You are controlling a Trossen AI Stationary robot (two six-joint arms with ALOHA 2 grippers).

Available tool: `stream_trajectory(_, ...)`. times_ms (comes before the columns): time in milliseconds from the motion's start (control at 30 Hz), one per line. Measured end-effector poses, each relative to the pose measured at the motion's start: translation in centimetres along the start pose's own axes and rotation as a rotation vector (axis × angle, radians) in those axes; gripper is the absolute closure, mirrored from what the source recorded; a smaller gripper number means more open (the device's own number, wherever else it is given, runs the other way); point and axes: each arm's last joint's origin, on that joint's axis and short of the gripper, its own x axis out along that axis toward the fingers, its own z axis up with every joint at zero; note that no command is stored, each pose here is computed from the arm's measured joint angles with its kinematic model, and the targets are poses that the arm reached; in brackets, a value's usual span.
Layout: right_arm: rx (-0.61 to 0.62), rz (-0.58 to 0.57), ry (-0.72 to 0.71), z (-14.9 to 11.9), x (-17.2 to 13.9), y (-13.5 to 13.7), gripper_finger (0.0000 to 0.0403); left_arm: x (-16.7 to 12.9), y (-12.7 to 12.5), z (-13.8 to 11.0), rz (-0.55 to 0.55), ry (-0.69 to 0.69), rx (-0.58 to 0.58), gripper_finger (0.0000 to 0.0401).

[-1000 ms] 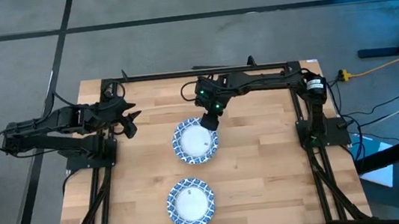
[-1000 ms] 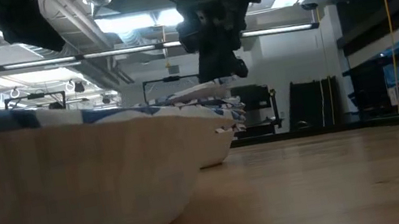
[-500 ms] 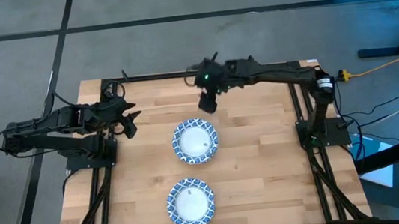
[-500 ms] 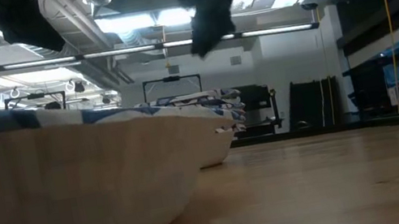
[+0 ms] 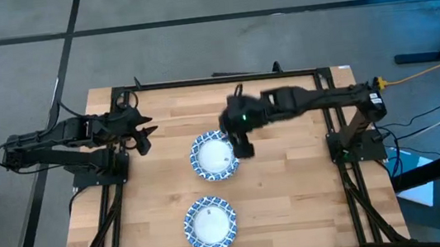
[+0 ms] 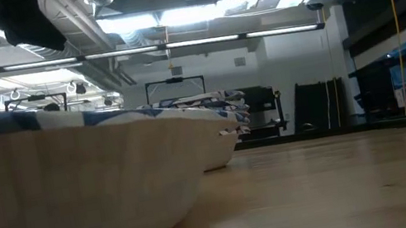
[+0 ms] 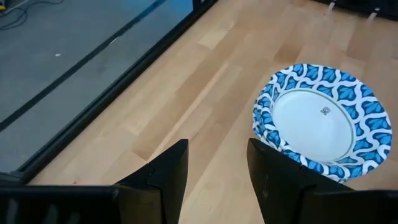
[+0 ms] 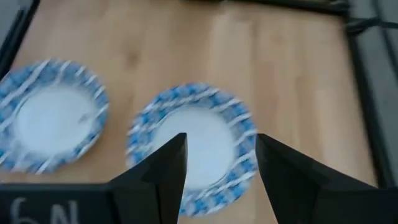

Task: Nest bowls inside each other
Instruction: Stack the white bowl on the white bowl

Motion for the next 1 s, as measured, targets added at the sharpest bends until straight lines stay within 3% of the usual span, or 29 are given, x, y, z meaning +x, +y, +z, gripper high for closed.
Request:
stream_trajectory(200,-0.068,0.029,0.117,-1.0,-0.6,4.3,0.0218,0.0,-0.2,0.3,-0.031,-0.021,-0.015,0.0242)
stream_trajectory(367,-0.115,0.051,0.167,-1.9,-0.8,7.3,0.0255,0.1,-0.6,0.5,-0.088,-0.028,-0.016,0.0242)
stream_trajectory(600,-0.092,0.075,0.278,-7.3,1.8,10.1,0.0310,0.8,-2.6,0.3,-0.150,0.017,0.006,0.0242)
stream_trajectory(733,0.005,0.079,0.218,-10.9,2.1,10.2,0.0317,1.3,-4.1,0.1,-0.135,0.022,0.042,0.0242)
stream_trajectory(1000,0.138,0.084,-0.065,-16.9,-0.5,9.2,0.0315,0.8,-6.1,-0.3,-0.207,0.005,0.028,0.0242)
